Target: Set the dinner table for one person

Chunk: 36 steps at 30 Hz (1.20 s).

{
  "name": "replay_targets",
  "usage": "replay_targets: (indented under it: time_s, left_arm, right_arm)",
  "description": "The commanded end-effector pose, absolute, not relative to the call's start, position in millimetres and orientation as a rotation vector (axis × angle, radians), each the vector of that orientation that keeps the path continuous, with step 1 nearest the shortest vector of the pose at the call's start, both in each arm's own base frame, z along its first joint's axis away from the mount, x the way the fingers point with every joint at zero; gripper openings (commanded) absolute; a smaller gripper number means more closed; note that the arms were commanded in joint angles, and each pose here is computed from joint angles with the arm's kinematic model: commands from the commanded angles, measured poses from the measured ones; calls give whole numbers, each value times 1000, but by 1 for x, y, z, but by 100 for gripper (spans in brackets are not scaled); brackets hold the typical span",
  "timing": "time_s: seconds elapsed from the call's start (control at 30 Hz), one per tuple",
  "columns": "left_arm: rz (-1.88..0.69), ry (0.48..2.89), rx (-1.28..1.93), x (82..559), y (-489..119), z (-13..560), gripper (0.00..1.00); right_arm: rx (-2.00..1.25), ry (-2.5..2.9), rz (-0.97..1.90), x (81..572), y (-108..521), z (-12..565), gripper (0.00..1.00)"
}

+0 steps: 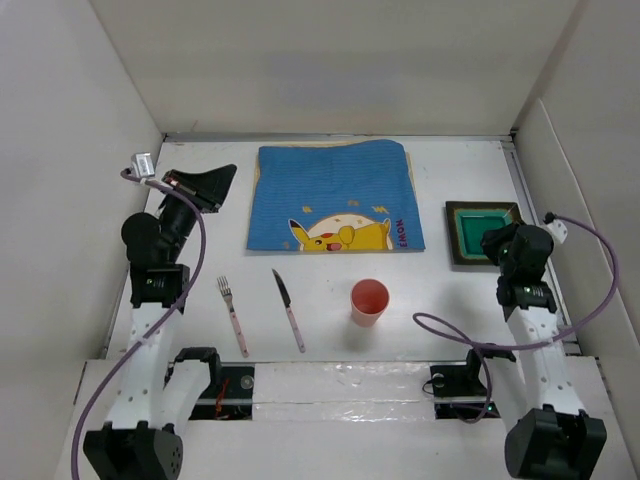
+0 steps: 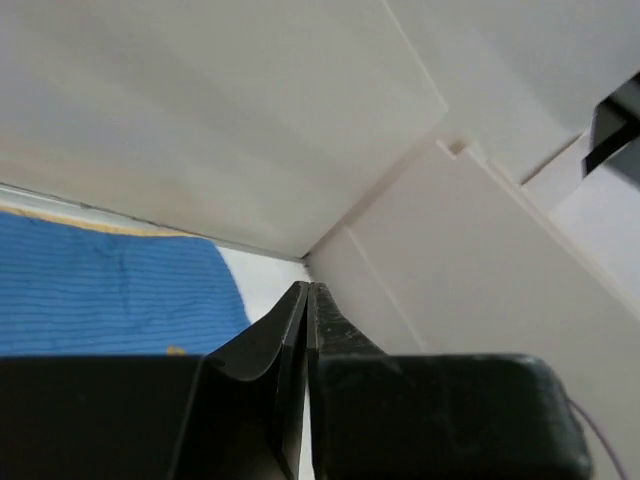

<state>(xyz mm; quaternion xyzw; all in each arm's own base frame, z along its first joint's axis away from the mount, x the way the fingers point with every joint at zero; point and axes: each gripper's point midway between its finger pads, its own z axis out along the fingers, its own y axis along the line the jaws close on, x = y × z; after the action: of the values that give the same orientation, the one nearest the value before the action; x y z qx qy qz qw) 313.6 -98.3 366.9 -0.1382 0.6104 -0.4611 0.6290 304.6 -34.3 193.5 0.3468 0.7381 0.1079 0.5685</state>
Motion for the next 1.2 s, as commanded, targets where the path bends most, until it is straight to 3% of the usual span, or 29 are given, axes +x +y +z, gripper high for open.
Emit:
replay_targets:
  time_s: [0.0, 0.03, 0.1, 0.13, 0.4, 0.67, 1.0, 1.17]
  left_arm:
    - [-889, 1617, -152, 289, -114, 339, 5]
    - [-888, 1617, -152, 289, -114, 339, 5]
    - [-858, 1610, -109, 279, -114, 335, 16]
    - [-858, 1638, -94, 277, -118, 327, 27]
    - [-875, 1681, 18, 261, -136, 321, 48]
    - [-906, 1694, 35, 260, -140, 319, 48]
    - [-884, 1680, 24, 261, -137, 324, 48]
    - [-865, 1694, 11, 260, -134, 322, 47]
  right_arm:
    - [1052, 1659, 231, 297, -73, 164, 48]
    - [1053, 1659, 230, 297, -73, 164, 56]
    - [1125, 1693, 235, 293, -81, 143, 65]
    - [1186, 1669, 222, 290, -95, 136, 71]
    - [1409, 1634, 368, 291, -120, 98, 76]
    - [1551, 1667, 462, 308, -120, 60, 71]
    - [1641, 1652, 501, 327, -129, 56, 59]
    - [1691, 1674, 457, 334, -140, 56, 42]
